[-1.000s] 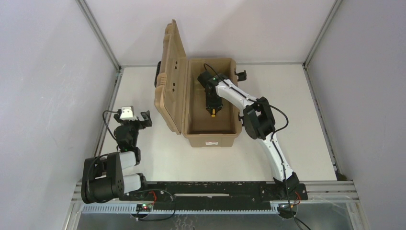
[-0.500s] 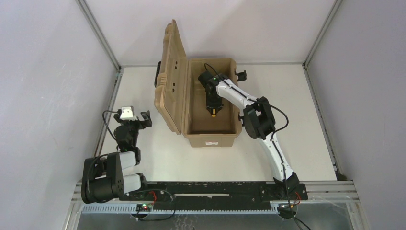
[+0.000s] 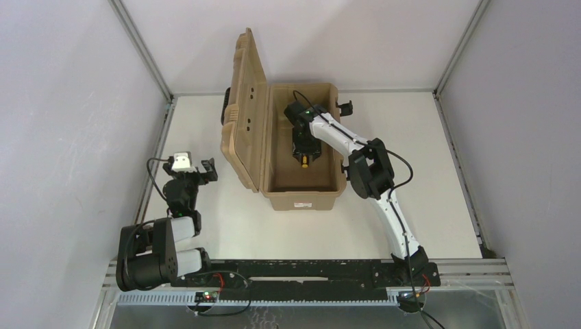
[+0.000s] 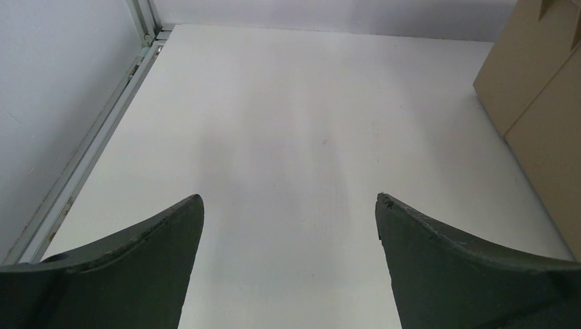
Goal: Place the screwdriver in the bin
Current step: Place the screwdriver in the bin.
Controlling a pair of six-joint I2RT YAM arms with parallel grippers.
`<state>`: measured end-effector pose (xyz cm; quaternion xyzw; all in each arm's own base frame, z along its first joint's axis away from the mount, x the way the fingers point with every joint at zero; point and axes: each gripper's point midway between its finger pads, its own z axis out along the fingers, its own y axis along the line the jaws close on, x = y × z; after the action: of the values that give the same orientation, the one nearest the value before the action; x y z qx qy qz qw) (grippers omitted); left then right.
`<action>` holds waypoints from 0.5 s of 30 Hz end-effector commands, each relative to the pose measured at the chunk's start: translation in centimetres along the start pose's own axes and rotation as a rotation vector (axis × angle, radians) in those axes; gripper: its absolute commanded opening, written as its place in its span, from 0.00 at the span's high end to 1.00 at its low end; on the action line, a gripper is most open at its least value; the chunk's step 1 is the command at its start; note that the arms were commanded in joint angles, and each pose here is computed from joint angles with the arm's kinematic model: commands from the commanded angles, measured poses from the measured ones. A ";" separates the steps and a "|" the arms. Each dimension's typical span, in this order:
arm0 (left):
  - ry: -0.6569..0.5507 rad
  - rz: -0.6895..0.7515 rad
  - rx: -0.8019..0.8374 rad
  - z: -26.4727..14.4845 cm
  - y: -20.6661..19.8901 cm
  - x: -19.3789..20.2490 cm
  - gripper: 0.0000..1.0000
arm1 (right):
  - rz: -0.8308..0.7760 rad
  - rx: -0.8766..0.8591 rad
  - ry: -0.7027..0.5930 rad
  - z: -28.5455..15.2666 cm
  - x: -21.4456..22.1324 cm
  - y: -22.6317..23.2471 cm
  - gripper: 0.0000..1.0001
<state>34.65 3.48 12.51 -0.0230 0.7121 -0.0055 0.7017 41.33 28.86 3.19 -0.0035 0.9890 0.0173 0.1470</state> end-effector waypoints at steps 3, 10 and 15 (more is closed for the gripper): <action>-0.079 0.004 0.007 -0.1 -0.2 -1.7 0.00 | 0.013 -0.014 -0.025 -0.6 -0.9 0.0 0.36; -0.080 0.004 0.006 -0.1 -0.2 -1.7 0.00 | 0.010 -0.023 -0.062 -2.0 -2.0 0.1 0.18; -0.079 0.004 0.006 -0.1 -0.2 -1.7 0.00 | 0.009 -0.032 -0.090 -3.3 -2.8 0.2 0.01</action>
<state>34.65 3.48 12.53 -0.0229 0.7120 -0.0055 0.7018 41.62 28.74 3.49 -0.0035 0.9884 0.0177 0.1507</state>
